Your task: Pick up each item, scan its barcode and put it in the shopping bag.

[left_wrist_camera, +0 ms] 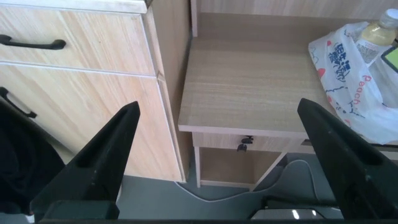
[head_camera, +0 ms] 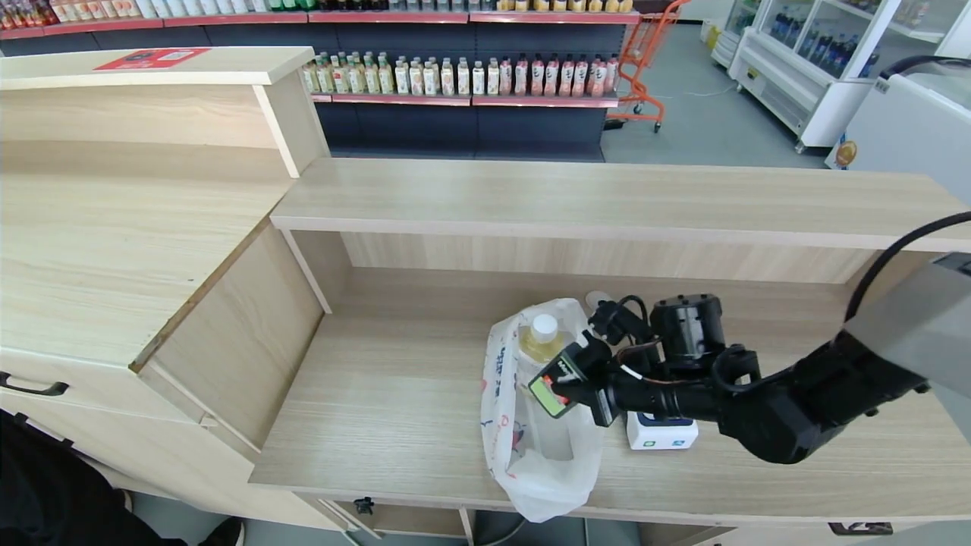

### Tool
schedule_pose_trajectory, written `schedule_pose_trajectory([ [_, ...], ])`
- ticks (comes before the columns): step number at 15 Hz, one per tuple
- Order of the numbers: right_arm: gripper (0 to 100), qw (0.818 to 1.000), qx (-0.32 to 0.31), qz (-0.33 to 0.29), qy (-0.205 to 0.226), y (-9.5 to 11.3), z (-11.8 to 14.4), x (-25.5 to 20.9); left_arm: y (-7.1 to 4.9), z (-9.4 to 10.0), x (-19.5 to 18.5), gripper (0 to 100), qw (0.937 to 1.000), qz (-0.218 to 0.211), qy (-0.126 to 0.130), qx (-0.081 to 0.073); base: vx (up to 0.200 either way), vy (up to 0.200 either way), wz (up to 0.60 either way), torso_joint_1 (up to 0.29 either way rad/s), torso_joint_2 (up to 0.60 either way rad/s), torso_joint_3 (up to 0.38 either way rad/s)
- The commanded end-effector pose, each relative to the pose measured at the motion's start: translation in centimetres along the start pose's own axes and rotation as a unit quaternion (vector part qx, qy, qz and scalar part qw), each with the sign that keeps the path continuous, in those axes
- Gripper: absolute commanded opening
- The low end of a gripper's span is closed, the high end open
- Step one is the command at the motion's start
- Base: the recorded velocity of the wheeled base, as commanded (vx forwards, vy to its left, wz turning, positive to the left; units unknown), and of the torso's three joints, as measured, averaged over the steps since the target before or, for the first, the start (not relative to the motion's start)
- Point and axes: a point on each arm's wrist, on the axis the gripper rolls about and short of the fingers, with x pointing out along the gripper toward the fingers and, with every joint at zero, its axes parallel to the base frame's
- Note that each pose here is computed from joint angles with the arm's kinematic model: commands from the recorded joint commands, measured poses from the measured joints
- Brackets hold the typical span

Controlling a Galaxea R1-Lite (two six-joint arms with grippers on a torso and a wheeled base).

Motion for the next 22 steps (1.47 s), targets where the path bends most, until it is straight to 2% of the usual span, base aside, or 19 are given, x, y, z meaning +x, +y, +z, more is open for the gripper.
schedule_pose_trajectory([
  [1, 0, 0.999, -0.034, 0.015, 0.024, 0.5, -3.8, 4.0, 0.0, 0.0, 0.0, 100, 1.0, 0.0, 0.0, 0.0, 0.0, 0.0, 0.0, 0.0, 0.0, 0.0],
  [3, 0, 0.996, -0.085, -0.001, 0.02, 0.3, -5.4, 6.1, 0.0, 0.0, 0.0, 100, 1.0, 0.0, 0.0, 0.0, 0.0, 0.0, 0.0, 0.0, 0.0, 0.0],
  [5, 0, 0.993, -0.117, 0.001, 0.009, 0.5, -5.8, 8.0, 0.0, 0.0, 0.0, 100, 1.0, 0.0, 0.0, 0.0, 0.0, 0.0, 0.0, 0.0, 0.0, 0.0],
  [10, 0, 0.987, -0.157, -0.014, 0.014, 0.9, -6.3, 9.3, 0.0, 0.0, 0.0, 100, 1.0, 0.0, 0.0, 0.0, 0.0, 0.0, 0.0, 0.0, 0.0, 0.0],
  [11, 100, 0.987, -0.158, -0.017, 0.019, 1.0, -6.5, 9.2, 0.0, 0.0, 0.0, 100, 1.0, 0.0, 0.0, 0.0, 0.0, 0.0, 0.0, 0.0, 0.0, 0.0],
  [14, 100, 0.989, -0.146, -0.021, 0.01, 1.1, -5.7, 7.9, 0.0, 0.0, 0.0, 100, 1.0, 0.0, 0.0, 0.0, 0.0, 0.0, 0.0, 0.0, 0.0, 0.0],
  [15, 100, 0.992, -0.12, -0.024, 0.0, 1.2, -4.6, 6.9, 0.0, 0.0, 0.0, 100, 1.0, 0.0, 0.0, 0.0, 0.0, 0.0, 0.0, 0.0, 0.0, 0.0],
  [18, 100, 0.998, 0.024, -0.027, -0.056, 1.9, 0.1, 2.6, 0.0, 0.0, 0.0, 100, 1.0, 0.0, 0.0, 0.0, 0.0, 0.0, 0.0, 0.0, 0.0, 0.0],
  [20, 100, 0.994, 0.089, -0.03, -0.053, 2.3, 1.9, -0.8, 0.0, 0.0, 0.0, 100, 1.0, 0.0, 0.0, 0.0, 0.0, 0.0, 0.0, 0.0, 0.0, 0.0],
  [22, 100, 0.99, 0.121, -0.052, -0.049, 1.8, 2.6, -4.7, 0.0, 0.0, 0.0, 100, 1.0, 0.0, 0.0, 0.0, 0.0, 0.0, 0.0, 0.0, 0.0, 0.0],
])
